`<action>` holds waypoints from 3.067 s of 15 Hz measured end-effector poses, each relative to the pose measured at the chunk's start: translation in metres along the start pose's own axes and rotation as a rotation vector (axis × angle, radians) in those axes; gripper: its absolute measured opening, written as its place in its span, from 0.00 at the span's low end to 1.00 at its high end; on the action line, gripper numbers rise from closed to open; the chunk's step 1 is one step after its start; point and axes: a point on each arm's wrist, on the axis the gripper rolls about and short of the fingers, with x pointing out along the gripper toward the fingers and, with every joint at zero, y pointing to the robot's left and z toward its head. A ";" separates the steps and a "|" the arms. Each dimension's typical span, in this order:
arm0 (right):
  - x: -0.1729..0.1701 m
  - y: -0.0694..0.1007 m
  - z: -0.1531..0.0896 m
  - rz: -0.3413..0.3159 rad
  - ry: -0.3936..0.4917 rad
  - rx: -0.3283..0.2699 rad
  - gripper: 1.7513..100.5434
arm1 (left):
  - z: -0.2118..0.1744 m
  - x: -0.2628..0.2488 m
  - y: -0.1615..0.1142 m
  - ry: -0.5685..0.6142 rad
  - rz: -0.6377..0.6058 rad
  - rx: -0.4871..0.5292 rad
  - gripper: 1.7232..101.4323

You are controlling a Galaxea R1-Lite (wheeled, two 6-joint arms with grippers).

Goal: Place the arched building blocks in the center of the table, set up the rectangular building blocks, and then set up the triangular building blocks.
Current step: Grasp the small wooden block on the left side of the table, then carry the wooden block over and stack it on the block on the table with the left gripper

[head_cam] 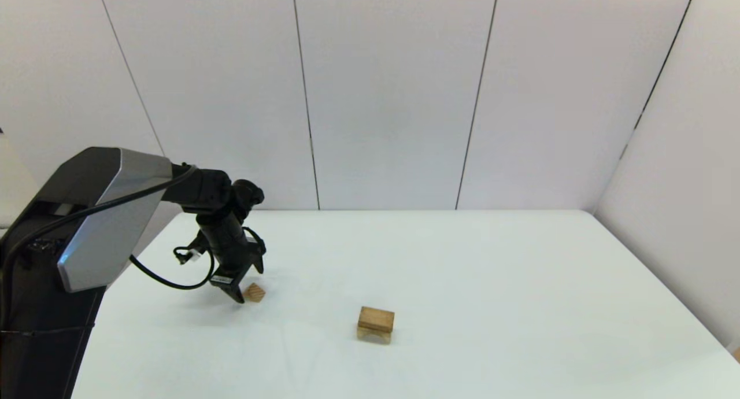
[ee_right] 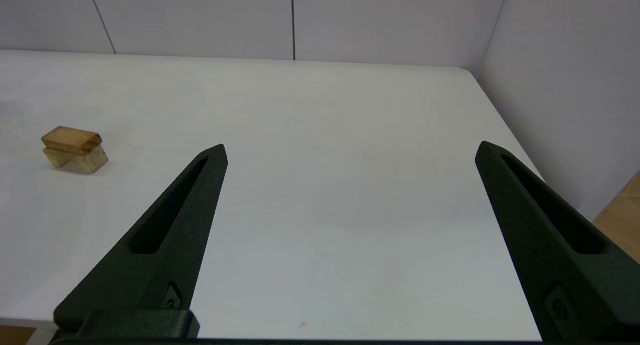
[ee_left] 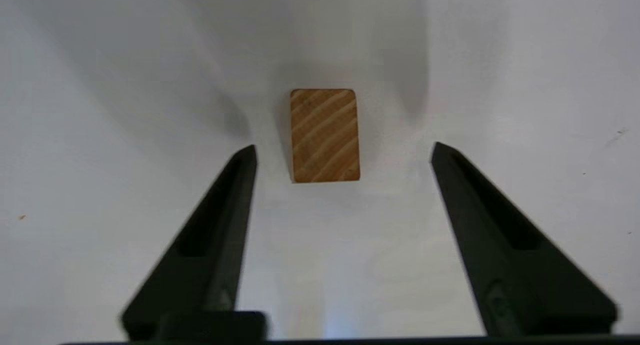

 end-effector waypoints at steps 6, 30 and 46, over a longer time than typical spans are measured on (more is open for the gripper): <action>0.000 0.000 0.000 0.000 0.000 0.000 0.97 | 0.000 0.004 -0.001 0.018 0.003 -0.002 0.20; 0.000 0.000 0.000 0.000 0.000 0.000 0.97 | -0.158 -0.097 0.011 0.114 -0.124 -0.006 0.20; 0.000 0.000 0.000 0.000 0.000 0.000 0.97 | -0.220 -0.062 0.024 0.118 -0.039 0.045 0.20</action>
